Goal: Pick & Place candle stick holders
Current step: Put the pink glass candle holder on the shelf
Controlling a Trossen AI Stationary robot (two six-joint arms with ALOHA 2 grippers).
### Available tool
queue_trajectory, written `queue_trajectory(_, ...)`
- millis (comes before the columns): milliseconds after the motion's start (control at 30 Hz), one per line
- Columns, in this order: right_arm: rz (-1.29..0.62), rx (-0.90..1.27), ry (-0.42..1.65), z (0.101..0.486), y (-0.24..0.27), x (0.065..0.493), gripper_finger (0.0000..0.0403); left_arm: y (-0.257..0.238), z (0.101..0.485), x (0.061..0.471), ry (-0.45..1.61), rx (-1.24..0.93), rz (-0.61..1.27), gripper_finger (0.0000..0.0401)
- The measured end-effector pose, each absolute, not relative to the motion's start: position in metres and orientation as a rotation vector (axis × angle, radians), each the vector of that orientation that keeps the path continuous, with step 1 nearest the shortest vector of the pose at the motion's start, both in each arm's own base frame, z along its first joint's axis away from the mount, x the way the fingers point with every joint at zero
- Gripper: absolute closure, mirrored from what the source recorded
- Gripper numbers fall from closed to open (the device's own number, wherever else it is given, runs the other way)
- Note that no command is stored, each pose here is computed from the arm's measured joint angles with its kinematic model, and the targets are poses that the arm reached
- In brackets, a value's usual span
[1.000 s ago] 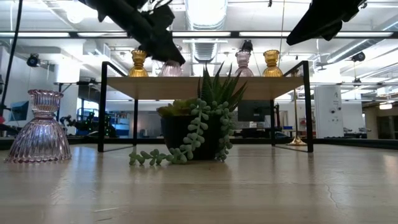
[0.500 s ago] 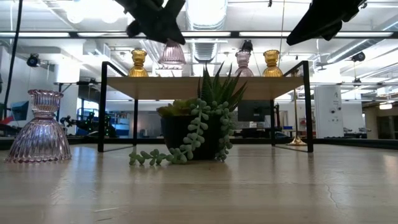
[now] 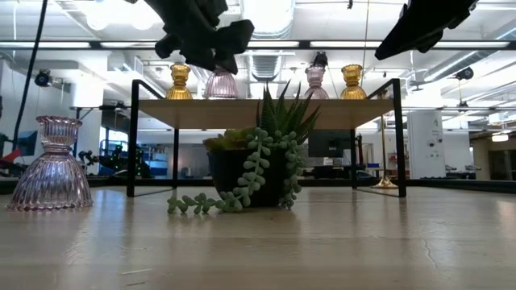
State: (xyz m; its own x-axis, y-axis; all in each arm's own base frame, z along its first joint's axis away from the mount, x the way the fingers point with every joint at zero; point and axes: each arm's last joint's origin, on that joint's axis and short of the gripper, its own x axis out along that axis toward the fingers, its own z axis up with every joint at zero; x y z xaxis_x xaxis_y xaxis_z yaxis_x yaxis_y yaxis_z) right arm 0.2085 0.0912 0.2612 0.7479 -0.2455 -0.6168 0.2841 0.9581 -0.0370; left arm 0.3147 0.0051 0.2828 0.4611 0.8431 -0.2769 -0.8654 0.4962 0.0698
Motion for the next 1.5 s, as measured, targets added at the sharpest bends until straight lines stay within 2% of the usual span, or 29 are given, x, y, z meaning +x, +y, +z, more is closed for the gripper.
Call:
queue_trajectory(1267, -0.289, 0.065, 0.665, 0.261, 0.091, 0.209, 0.036, 0.024, 0.27, 0.311, 0.367, -0.206, 1.064, 0.0271)
queue_trajectory(1500, -0.289, 0.065, 0.665, 0.261, 0.091, 0.209, 0.036, 0.024, 0.269, 0.311, 0.367, -0.213, 1.064, 0.0224)
